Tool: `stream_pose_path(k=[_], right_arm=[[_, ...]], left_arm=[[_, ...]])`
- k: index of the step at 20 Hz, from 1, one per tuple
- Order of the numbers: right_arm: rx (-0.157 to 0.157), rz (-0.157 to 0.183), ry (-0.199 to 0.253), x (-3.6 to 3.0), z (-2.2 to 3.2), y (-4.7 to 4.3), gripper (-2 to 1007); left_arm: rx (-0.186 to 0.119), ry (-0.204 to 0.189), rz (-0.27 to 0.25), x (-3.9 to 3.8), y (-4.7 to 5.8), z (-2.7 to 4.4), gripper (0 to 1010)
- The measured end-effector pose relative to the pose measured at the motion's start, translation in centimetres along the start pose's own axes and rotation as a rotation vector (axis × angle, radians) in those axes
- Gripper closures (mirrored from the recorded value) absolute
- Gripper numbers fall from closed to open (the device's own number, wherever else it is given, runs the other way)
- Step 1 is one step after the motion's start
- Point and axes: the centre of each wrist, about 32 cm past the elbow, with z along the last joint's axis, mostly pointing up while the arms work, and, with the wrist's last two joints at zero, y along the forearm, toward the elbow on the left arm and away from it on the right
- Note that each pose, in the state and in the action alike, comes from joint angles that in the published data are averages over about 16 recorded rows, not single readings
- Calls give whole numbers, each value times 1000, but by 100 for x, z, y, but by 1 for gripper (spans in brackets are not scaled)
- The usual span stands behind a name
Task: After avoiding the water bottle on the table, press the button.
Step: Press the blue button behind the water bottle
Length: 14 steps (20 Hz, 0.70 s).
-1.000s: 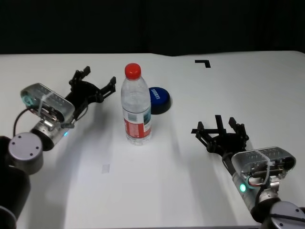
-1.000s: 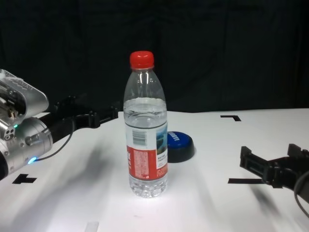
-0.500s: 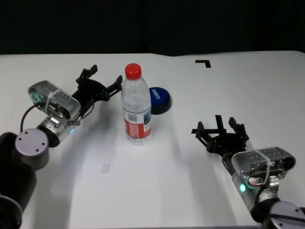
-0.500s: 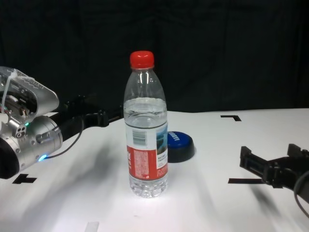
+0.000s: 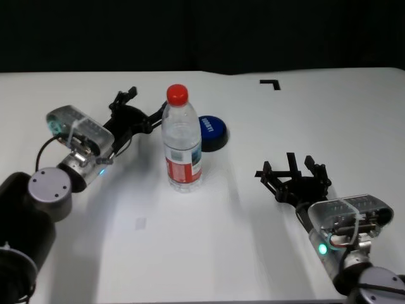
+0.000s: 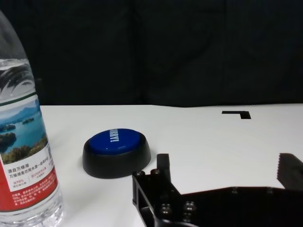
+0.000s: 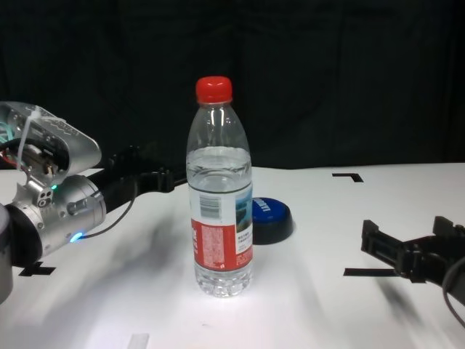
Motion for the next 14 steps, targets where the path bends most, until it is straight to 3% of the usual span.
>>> stream_pose_path(k=[14], right_arm=[[0, 0, 0, 0, 0, 0, 2]], left_arm=[[-7, 11, -28, -59, -95, -9, 7]])
